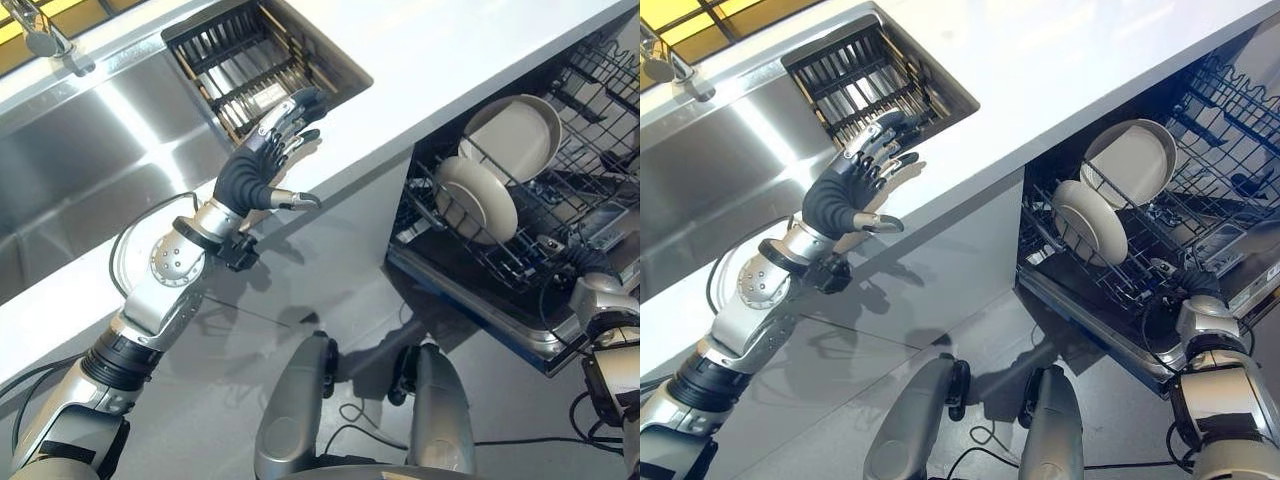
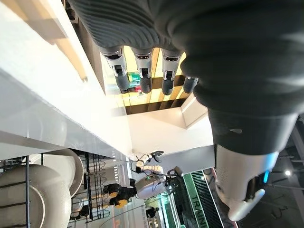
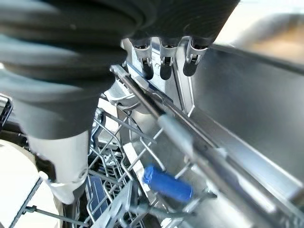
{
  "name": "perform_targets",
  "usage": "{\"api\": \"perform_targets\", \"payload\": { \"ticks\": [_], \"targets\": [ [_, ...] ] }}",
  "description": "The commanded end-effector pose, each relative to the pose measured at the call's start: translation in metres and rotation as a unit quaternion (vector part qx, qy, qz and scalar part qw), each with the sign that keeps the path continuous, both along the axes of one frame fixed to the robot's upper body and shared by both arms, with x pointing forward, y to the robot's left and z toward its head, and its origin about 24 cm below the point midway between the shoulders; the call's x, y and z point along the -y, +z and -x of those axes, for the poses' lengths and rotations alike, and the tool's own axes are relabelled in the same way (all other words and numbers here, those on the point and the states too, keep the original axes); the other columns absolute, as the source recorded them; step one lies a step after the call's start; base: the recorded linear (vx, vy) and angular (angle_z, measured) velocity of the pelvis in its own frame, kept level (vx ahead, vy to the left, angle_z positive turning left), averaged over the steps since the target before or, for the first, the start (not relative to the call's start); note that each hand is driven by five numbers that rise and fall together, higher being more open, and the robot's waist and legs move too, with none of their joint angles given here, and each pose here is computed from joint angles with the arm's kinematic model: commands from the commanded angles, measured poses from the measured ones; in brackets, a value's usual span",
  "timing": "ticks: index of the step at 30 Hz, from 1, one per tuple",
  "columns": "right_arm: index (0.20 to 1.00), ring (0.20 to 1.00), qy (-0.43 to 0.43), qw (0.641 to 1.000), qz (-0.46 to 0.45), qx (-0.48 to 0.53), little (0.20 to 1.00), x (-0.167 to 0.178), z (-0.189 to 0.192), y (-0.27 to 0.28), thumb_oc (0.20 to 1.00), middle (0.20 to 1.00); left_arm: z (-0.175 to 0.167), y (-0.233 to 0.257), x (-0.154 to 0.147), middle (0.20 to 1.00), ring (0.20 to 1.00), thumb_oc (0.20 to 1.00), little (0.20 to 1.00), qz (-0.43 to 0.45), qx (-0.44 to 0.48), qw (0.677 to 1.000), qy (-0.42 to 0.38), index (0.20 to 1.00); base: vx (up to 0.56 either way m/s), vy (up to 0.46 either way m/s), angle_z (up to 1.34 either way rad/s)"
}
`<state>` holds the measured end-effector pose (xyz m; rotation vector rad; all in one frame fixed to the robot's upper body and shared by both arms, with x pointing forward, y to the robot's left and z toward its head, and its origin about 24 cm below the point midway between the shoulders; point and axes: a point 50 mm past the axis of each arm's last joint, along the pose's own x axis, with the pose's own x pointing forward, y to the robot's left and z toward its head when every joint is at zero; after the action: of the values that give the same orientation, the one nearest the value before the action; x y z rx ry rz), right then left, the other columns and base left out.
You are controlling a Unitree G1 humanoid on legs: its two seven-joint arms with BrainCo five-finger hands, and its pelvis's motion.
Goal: Pick up plates and place into dishwasher.
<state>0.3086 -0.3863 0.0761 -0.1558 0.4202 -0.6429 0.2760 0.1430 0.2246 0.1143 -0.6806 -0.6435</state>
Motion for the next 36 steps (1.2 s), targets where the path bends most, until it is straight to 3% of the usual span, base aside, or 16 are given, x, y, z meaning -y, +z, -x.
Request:
{"api": "perform_targets", "payload": {
  "ticks": [1, 10, 25, 36],
  "targets": [
    [1.0, 1.0, 0.095, 0.982, 0.075, 0.143, 1.0, -0.035, -0.053, 0.084, 1.0, 1.0, -0.002, -0.052, -0.006, 1.0, 1.0, 1.0, 1.0, -0.019, -0.116, 0.993, 0.017, 1.0, 0.0, 0.0, 0.0],
    [1.0, 1.0, 0.097, 0.972, 0.125, 0.174, 1.0, -0.041, -0.068, 0.15, 1.0, 1.0, -0.005, -0.045, -0.016, 1.0, 1.0, 1.0, 1.0, -0.025, -0.12, 0.992, 0.018, 1.0, 0.02, -0.006, 0.03],
    [1.0, 1.0, 0.069, 0.964, 0.099, 0.237, 1.0, -0.039, -0.066, 0.21, 1.0, 1.0, -0.003, -0.022, -0.037, 1.0, 1.0, 1.0, 1.0, -0.004, -0.092, 0.995, 0.033, 1.0, 0.04, -0.026, 0.11],
    [1.0, 1.0, 0.042, 0.974, 0.116, 0.192, 1.0, -0.024, -0.058, 0.174, 1.0, 1.0, 0.002, -0.031, -0.033, 1.0, 1.0, 1.0, 1.0, -0.02, -0.085, 0.996, 0.006, 1.0, -0.04, 0.03, 0.05]
  ]
}}
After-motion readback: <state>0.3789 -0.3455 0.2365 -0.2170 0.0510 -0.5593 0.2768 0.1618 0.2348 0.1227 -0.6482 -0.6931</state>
